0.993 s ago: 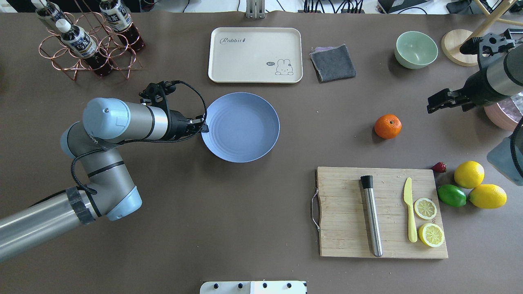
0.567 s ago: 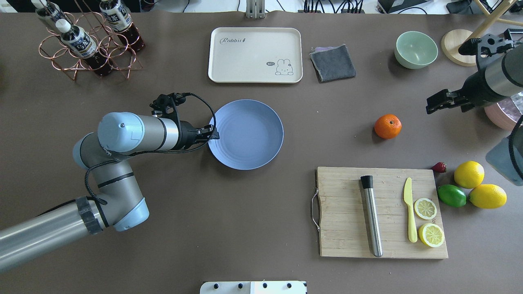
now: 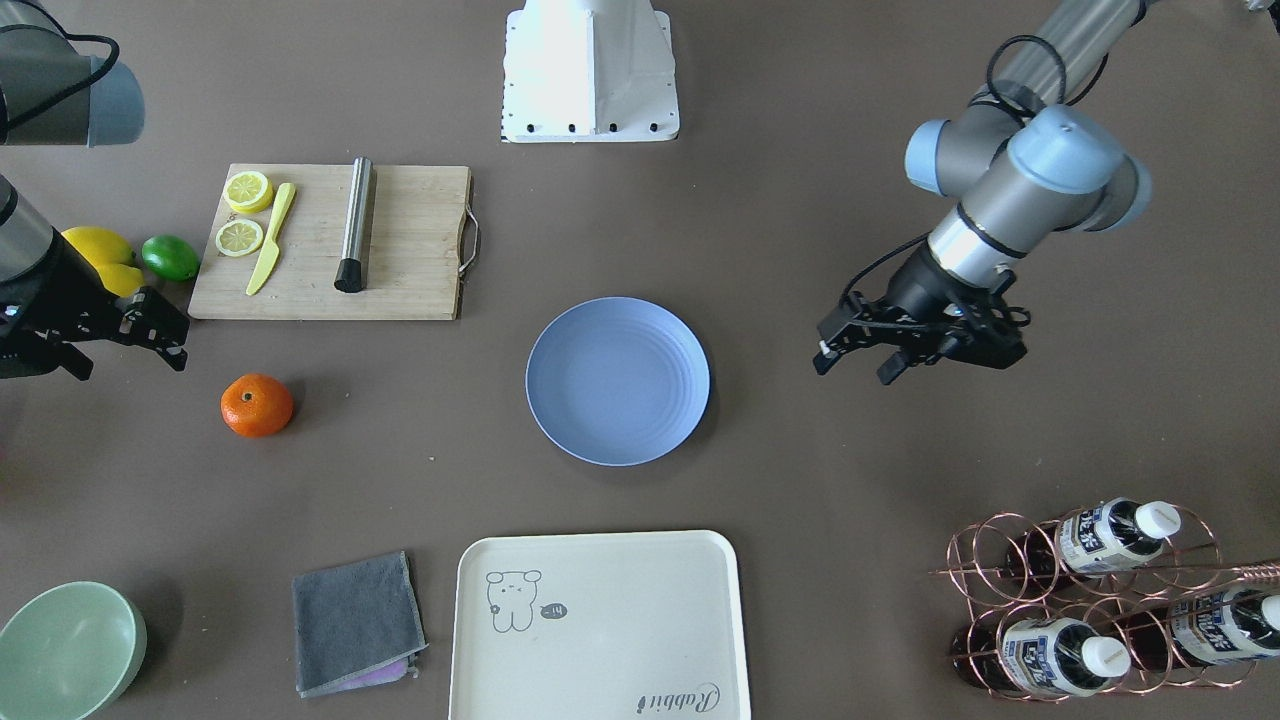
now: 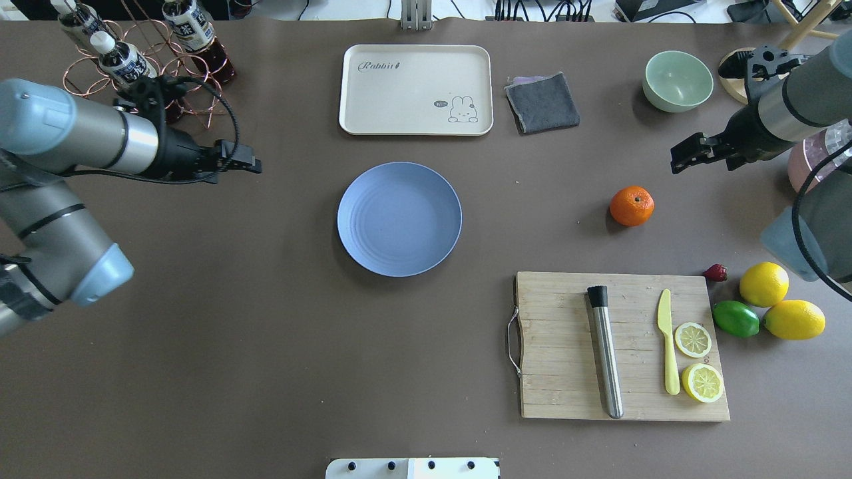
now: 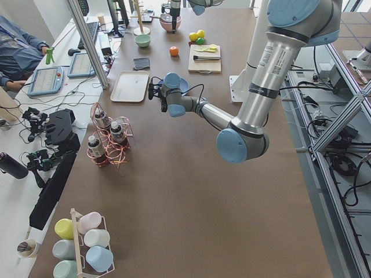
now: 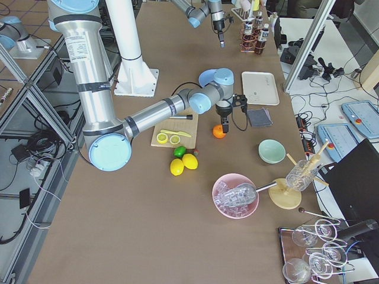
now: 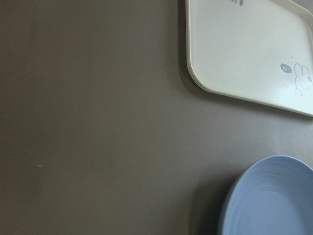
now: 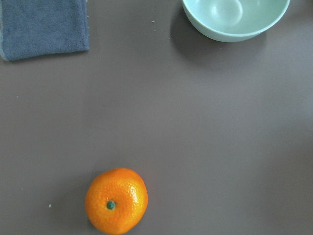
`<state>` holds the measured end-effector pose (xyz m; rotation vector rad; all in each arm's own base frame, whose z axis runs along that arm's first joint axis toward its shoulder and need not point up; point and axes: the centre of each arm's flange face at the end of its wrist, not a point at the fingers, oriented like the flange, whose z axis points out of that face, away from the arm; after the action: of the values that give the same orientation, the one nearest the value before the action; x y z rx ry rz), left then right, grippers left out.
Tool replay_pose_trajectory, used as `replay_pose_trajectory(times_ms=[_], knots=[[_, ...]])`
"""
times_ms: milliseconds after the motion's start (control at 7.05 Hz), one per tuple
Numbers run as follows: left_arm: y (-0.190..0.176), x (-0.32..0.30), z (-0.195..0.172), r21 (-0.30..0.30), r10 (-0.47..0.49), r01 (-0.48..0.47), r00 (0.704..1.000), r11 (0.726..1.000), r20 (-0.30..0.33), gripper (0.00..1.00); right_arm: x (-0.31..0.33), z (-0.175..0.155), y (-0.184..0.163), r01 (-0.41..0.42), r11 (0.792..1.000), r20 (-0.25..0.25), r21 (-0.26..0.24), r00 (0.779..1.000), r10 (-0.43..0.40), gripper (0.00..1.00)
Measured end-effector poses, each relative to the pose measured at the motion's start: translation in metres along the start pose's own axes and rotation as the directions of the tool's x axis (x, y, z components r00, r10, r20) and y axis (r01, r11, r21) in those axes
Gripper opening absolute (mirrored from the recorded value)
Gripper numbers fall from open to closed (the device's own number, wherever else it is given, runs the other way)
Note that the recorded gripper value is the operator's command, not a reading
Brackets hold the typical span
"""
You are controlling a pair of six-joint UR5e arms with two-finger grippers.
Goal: Pick orange to plate
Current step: 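Withdraw the left arm while the right gripper moves toward the orange, then lower the right gripper onto the orange and close it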
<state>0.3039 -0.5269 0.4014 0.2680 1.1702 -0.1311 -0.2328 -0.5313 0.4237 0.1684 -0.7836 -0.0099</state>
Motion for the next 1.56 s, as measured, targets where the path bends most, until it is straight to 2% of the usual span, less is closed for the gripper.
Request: replay_pose_trajectory(times_ms=[284, 426, 567, 709, 851, 993, 1277, 1560], knots=[[-0.023, -0.138, -0.103, -0.028, 0.150, -0.148, 0.982, 0.989, 0.110, 0.99, -0.012, 0.008, -0.009, 0.009, 1.000, -0.002, -0.003, 1.000, -0.009, 0.98], [-0.033, -0.202, -0.151, -0.059, 0.236, -0.229, 0.952, 0.972, 0.196, 0.99, -0.016, 0.011, -0.013, 0.011, 1.000, -0.002, -0.005, 1.000, -0.011, 0.98], [-0.043, -0.257, -0.200, -0.122, 0.322, -0.299, 0.907, 0.946, 0.271, 0.99, -0.017, 0.014, -0.015, 0.011, 1.000, -0.004, -0.009, 1.000, -0.011, 0.98], [-0.049, -0.297, -0.242, -0.205, 0.399, -0.349, 0.866, 0.914, 0.301, 0.99, -0.019, 0.018, -0.017, 0.011, 1.000, -0.006, -0.013, 1.000, -0.011, 0.98], [-0.045, -0.326, -0.265, -0.273, 0.437, -0.362, 0.849, 0.891, 0.298, 0.99, -0.022, 0.025, -0.022, 0.007, 1.000, -0.009, -0.020, 1.000, -0.007, 0.98], [-0.031, -0.352, -0.271, -0.318, 0.437, -0.346, 0.852, 0.883, 0.288, 0.99, -0.030, 0.035, -0.029, -0.004, 1.000, -0.018, -0.026, 1.000, 0.003, 0.98], [-0.010, -0.381, -0.272, -0.348, 0.418, -0.315, 0.864, 0.883, 0.281, 0.99, -0.050, 0.058, -0.023, -0.015, 0.999, -0.036, -0.033, 0.999, 0.013, 0.98], [-0.006, -0.386, -0.272, -0.350, 0.412, -0.308, 0.868, 0.885, 0.279, 0.99, -0.057, 0.089, -0.008, -0.020, 0.999, -0.019, -0.025, 1.000, 0.019, 0.98]])
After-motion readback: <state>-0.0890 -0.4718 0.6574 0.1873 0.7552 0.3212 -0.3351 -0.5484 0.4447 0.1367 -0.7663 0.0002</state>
